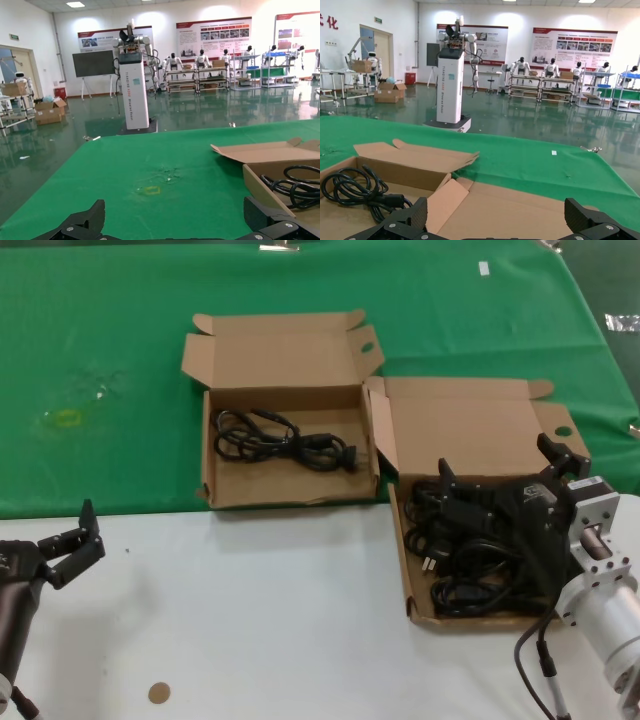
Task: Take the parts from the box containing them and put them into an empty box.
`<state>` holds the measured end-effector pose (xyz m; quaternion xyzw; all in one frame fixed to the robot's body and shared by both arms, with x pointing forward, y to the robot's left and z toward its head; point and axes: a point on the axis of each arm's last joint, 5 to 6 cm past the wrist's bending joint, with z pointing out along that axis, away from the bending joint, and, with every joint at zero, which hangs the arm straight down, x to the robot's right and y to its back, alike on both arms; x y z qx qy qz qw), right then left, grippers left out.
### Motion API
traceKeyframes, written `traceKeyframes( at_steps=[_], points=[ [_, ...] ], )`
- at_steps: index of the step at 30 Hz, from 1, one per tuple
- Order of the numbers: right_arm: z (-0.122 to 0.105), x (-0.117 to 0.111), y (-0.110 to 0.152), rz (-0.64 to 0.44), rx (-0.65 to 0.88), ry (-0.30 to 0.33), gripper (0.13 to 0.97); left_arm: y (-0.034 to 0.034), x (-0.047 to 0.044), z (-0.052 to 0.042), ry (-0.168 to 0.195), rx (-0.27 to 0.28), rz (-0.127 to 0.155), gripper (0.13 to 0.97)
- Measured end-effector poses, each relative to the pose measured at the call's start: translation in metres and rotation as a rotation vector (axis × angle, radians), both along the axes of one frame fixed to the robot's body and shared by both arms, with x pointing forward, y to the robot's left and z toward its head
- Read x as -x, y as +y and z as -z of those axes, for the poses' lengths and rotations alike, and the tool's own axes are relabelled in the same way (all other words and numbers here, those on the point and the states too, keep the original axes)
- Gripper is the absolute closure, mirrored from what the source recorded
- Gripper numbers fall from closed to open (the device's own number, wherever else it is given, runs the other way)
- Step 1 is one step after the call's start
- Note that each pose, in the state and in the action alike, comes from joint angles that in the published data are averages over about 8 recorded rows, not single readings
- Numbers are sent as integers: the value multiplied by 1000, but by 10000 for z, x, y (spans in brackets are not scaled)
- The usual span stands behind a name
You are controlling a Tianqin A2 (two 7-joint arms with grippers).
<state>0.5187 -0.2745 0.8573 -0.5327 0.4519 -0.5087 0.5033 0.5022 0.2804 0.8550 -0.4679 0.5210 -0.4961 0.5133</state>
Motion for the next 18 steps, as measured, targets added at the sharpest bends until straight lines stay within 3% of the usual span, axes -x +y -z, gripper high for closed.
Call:
traceKeyframes(
  at_steps=[18],
  points=[
    [0, 0, 0, 0, 0, 0, 130, 0, 0, 0, 0, 0, 0, 132]
  ],
)
